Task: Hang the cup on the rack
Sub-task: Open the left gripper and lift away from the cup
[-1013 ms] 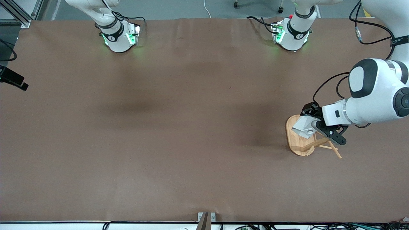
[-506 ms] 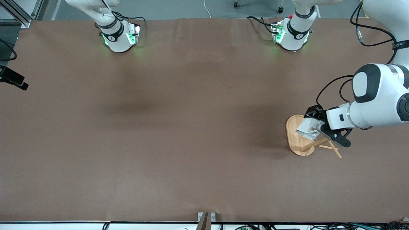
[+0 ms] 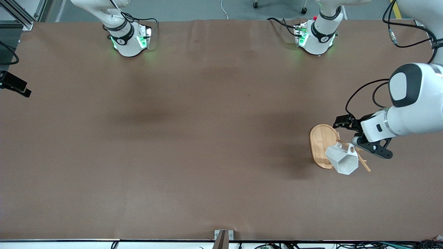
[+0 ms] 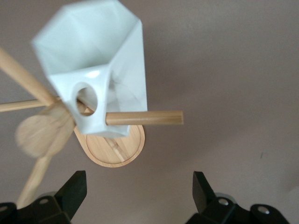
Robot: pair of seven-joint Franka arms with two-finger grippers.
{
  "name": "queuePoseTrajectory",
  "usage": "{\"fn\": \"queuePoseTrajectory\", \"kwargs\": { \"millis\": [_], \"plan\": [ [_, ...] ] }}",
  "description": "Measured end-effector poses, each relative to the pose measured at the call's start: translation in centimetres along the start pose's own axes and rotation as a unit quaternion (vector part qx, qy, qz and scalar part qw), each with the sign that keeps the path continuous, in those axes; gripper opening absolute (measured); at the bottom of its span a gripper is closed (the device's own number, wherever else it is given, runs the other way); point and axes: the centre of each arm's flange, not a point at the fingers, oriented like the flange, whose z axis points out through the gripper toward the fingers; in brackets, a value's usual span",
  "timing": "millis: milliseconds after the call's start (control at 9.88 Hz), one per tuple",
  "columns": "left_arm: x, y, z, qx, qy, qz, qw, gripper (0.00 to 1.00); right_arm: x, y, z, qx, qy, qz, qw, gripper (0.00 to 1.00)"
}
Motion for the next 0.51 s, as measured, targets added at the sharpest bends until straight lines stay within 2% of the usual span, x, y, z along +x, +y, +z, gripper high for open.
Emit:
{"fn": "queuePoseTrajectory", "kwargs": {
  "millis": [304,506],
  "plan": [
    [-2.7,2.7,-9.1,0.015,0.024,-0.037,0.999,1.00,0.0,0.0,0.0,0.000,0.000,0.001,1.000,1.00],
    [-5.0,4.3,-14.8,0.044,0.051,-0.047,0.997,1.00,0.0,0.1,-0.1,0.000,0.000,0.002,1.000,1.00]
  ]
}}
